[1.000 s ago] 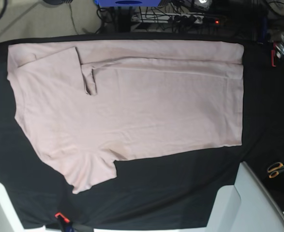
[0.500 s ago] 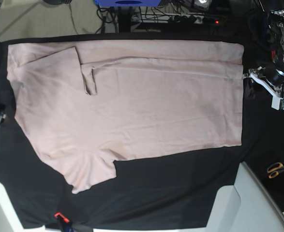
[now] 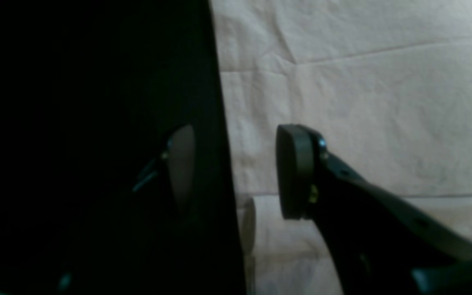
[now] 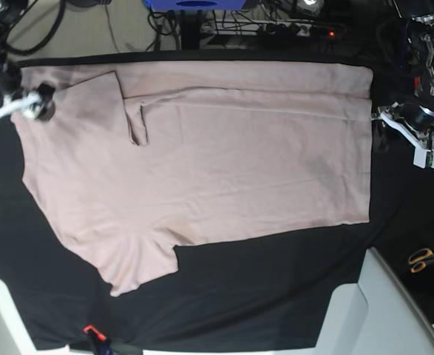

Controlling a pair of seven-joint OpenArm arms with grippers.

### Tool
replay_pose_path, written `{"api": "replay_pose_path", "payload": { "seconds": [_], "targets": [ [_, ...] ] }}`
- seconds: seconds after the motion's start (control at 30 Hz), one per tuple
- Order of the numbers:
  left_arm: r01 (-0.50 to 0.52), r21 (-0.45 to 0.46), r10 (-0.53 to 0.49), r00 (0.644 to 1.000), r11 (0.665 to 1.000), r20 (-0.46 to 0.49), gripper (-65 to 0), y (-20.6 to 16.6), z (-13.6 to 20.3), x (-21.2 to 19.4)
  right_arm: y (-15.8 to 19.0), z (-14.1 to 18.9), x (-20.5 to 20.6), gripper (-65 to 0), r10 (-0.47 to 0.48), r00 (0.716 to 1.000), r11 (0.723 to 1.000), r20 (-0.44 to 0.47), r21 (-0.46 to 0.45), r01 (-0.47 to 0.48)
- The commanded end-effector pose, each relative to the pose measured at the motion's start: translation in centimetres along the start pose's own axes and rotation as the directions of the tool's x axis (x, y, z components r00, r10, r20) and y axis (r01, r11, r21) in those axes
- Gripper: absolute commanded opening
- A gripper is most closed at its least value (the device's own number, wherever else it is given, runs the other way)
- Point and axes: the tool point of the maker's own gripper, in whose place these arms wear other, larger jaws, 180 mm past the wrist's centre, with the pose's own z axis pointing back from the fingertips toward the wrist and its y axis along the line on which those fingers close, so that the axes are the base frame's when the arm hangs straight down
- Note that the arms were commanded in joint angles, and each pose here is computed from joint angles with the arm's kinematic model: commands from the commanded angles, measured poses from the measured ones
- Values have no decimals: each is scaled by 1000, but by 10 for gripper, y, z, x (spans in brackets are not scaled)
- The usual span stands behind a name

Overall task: Fold the T-shirt properly
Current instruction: 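Grasp the shirt's folded edge with the left and right grippers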

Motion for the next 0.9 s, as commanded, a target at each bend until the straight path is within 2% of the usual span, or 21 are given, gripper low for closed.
{"api": "replay_pose_path", "payload": {
  "seconds": [0.0, 0.13, 0.33, 0.6, 0.87],
  "targets": [
    [16, 9, -17, 999, 1000, 46, -336, 7, 4, 16, -3, 5, 9, -143, -17, 999, 1000, 34, -1, 18],
    [15, 9, -16, 999, 1000, 45, -336, 7, 4, 16, 3, 3, -11, -143, -97, 995, 995, -16, 10, 97],
    [15, 9, -16, 999, 1000, 46, -336, 7, 4, 16, 13, -1, -13, -143, -77, 997, 996, -27, 45, 78],
    [16, 10, -17, 999, 1000, 45, -336, 7, 4, 16, 17, -29, -34, -143, -143, 983, 985, -116, 75, 153],
    [15, 10, -16, 999, 1000, 44, -336, 7, 4, 15, 22, -37, -32, -143, -157, 980, 981, -125, 90, 169]
  ]
}}
